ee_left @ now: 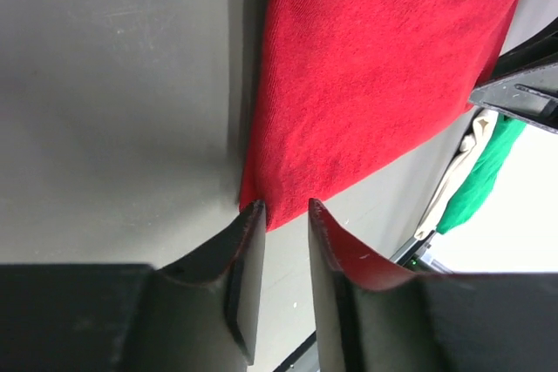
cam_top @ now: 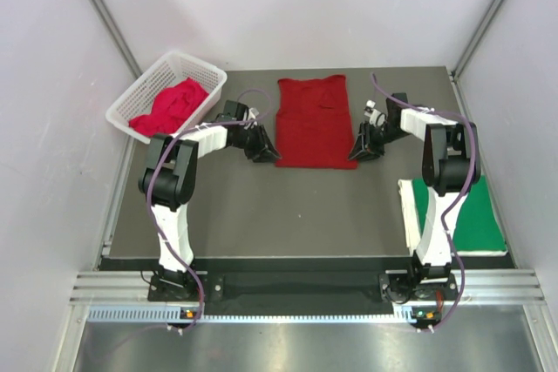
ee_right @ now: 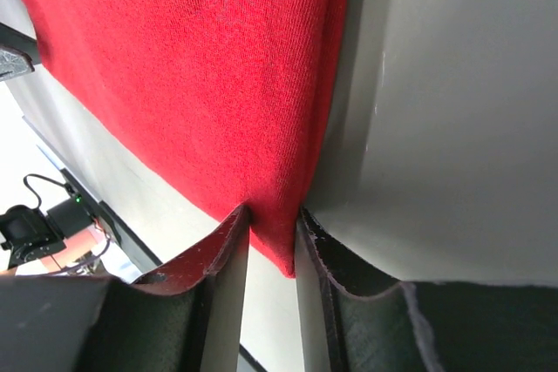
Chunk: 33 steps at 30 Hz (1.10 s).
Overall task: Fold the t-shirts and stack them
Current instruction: Fold the tshirt
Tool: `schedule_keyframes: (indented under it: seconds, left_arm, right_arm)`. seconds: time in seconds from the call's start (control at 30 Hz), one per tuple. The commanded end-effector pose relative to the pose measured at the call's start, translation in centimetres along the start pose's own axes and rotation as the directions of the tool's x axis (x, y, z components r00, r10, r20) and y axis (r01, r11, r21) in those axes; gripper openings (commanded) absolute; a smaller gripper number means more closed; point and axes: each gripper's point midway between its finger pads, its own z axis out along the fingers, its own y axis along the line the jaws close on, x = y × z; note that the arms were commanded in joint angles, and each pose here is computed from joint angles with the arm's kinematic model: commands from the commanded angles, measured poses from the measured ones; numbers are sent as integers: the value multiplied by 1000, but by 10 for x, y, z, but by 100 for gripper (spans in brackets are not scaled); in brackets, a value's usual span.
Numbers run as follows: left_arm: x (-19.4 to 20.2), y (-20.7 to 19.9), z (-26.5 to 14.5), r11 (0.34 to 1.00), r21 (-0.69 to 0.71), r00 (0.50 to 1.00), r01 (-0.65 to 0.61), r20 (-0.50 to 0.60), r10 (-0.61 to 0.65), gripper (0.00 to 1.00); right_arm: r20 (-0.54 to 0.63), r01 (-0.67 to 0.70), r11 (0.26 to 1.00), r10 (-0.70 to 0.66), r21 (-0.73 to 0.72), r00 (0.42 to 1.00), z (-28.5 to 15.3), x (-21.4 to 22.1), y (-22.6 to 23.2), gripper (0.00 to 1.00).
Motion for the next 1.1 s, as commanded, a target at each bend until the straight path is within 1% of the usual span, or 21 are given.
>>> schedule_keyframes:
  seconds: [0.0, 0.03, 0.1, 0.13, 0.2, 0.23, 0.27, 0.3, 0.5, 0.7, 0.87, 0.97, 1.0, 1.03, 1.07]
  left_arm:
    - [-9, -13, 2, 998, 54, 999, -39, 26, 38, 27]
    - [-8, -13, 3, 998, 55, 999, -39, 23, 38, 21]
    - [-7, -13, 4, 998, 59, 999, -37, 17, 36, 15]
    - [-6, -13, 4, 998, 60, 999, -35, 13, 34, 8]
    - [-6, -13, 4, 998, 60, 999, -36, 13, 36, 0]
    - [-5, -13, 3, 998, 59, 999, -35, 12, 35, 0]
    - [-5, -13, 2, 998, 57, 999, -36, 13, 35, 0]
    - [-3, -14, 0, 998, 53, 999, -39, 7, 39, 0]
    - [8, -15, -15, 998, 38, 998, -55, 17, 54, 0]
    - [30, 3, -14, 999, 17, 999, -31, -9, 31, 0]
    - [38, 8, -19, 999, -1, 999, -35, -1, 35, 0]
    - [43, 11, -16, 1000, 11, 999, -24, -23, 24, 0]
    - [45, 10, -15, 1000, 18, 999, -20, -33, 20, 0]
    - [46, 12, -13, 1000, 17, 999, -13, -42, 13, 0]
    - [47, 12, -12, 1000, 18, 999, -10, -45, 10, 0]
  right_arm:
    - [78, 66, 998, -64, -13, 995, -18, -19, 18, 27]
    - [75, 64, 998, -62, -13, 995, -18, -18, 18, 26]
    - [77, 63, 998, -62, -12, 995, -18, -18, 18, 24]
    - [79, 65, 998, -64, -9, 995, -19, -19, 18, 23]
    - [80, 63, 998, -62, -4, 995, -19, -18, 18, 19]
    - [81, 61, 998, -60, -3, 995, -20, -18, 18, 8]
    - [85, 62, 998, -62, 0, 994, -21, -19, 19, 2]
    - [87, 63, 998, -63, 1, 994, -22, -18, 19, 0]
    - [94, 55, 998, -56, 7, 994, -26, -1, 19, 0]
    - [72, 30, 999, -32, 21, 997, -19, 22, 7, 0]
    - [62, 9, 999, -12, 46, 998, -15, 40, -1, 0]
    - [74, -15, 998, 11, 55, 997, -14, 49, -4, 0]
    - [95, -19, 999, 14, 50, 995, -13, 47, -4, 0]
    - [98, -26, 998, 20, 53, 995, -11, 55, -4, 0]
    - [108, -27, 997, 19, 73, 994, -10, 57, -7, 0]
